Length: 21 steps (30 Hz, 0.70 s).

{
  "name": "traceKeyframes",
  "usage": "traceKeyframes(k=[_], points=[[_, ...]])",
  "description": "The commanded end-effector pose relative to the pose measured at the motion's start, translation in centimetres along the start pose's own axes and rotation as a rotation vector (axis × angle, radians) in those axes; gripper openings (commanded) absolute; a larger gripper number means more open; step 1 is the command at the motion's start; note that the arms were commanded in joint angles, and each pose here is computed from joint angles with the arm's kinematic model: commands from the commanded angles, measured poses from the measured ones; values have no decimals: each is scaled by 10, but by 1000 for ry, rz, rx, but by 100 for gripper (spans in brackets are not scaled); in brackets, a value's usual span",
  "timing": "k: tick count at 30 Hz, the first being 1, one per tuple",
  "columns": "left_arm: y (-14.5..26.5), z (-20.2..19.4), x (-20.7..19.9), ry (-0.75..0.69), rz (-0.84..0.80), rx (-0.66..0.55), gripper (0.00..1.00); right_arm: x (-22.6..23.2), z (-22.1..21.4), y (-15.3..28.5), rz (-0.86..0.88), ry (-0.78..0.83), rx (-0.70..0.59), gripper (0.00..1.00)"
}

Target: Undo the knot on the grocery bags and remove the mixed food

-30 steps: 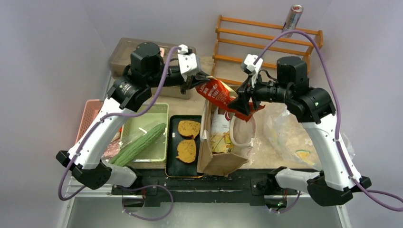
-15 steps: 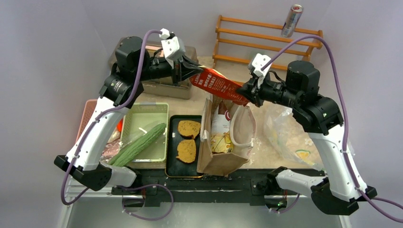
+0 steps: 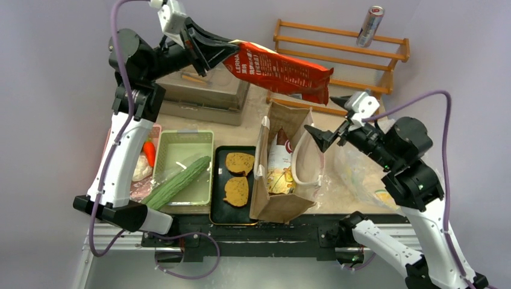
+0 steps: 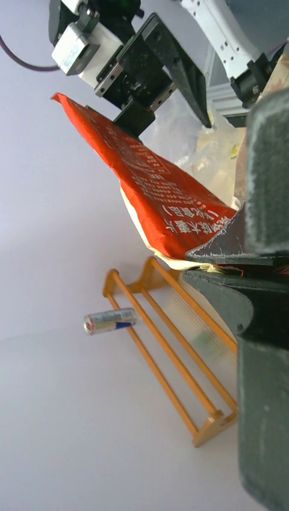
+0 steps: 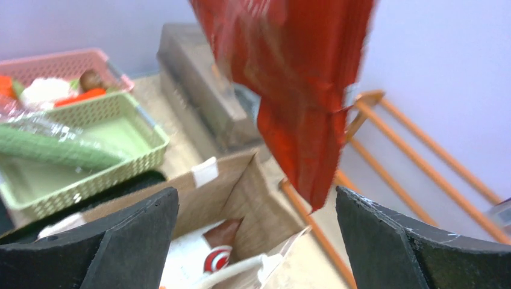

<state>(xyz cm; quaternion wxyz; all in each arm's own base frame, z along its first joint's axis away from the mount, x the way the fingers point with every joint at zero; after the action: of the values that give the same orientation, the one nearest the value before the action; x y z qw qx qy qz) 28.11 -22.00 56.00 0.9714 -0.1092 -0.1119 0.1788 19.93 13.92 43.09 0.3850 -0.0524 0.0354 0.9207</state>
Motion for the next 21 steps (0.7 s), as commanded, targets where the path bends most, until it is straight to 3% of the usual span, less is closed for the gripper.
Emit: traceKeyframes(k=[1,13,17,19,21], points=[[6,47,-24,-15,-181,-95,0,-16,49,-1,-89,76,-208,99],[-1,36,-24,98,-209,-90,0,6,72,-29,129,65,-279,99],[-2,24,-22,155,-201,-71,0,15,85,-36,220,90,-305,94],[-4,21,-17,170,-176,-76,0,22,83,-38,267,75,-298,83],[-6,19,-15,192,-165,-80,0,23,79,-41,280,58,-280,59]])
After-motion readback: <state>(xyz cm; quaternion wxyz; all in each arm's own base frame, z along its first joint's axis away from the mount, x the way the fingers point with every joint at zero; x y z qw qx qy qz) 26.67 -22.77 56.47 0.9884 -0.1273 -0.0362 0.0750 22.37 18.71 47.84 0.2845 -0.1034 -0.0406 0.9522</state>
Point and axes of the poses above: each gripper's point midway between its finger pads, its own y axis back along the fingers, its own x axis along the line the jaws close on, z = x × y, the point moved 3 cm from there along y, back along the fingers, and after that the axes turned 8 degrees about -y, right-handed, at the moved point
